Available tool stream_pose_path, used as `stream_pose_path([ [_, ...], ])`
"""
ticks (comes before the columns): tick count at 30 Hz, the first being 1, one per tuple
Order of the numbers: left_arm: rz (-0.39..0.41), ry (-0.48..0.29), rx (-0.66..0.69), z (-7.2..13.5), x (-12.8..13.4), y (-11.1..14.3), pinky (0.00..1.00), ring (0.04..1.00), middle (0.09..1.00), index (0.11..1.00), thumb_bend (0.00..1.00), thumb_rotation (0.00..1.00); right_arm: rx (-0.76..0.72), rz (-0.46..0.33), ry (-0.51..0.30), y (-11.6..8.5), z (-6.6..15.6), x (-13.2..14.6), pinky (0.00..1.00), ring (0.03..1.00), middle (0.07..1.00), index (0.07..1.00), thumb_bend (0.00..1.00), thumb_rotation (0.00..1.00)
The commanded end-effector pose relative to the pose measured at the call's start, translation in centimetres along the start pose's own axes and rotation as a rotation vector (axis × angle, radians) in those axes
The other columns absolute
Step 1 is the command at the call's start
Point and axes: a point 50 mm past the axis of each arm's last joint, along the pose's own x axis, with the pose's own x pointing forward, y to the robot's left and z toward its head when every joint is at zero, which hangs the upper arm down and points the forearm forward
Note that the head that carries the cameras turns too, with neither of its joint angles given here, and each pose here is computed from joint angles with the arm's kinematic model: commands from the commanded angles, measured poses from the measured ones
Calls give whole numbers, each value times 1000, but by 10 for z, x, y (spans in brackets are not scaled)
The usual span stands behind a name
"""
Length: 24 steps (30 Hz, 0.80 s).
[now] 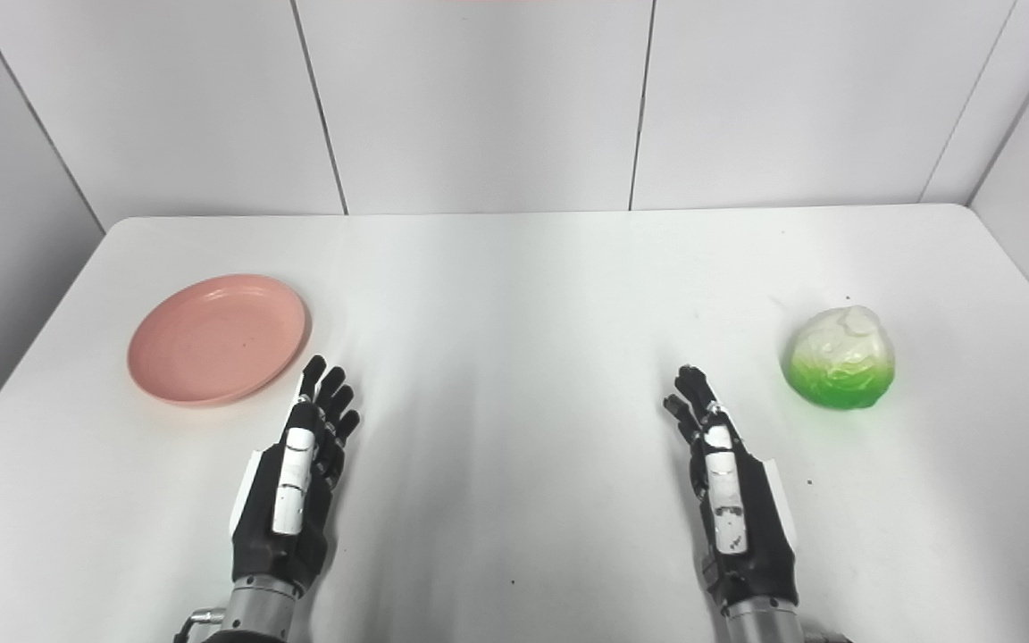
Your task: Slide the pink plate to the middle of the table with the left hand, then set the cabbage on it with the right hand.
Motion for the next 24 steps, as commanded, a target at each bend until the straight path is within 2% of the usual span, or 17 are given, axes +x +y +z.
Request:
stream_pose_path([
  [1,38,33,-22,-8,-29,6,1000,1000,1000,1000,839,861,9,-10,-15,-3,0,-18,1000,918,941,911,887,1000],
  [5,52,47,-3,-13,-28,8,1000,1000,1000,1000,839,867,11,-10,-16,-1,-1,-18,1000,918,942,911,893,1000],
  [18,54,21,12,-17,-28,7,1000,1000,1000,1000,847,864,16,-2,-13,-4,-4,-20,1000,922,946,917,886,1000],
  [24,62,23,26,-26,-31,-1,1000,996,1000,1000,849,871,8,8,-3,-15,-11,-23,1000,933,957,924,876,1000],
])
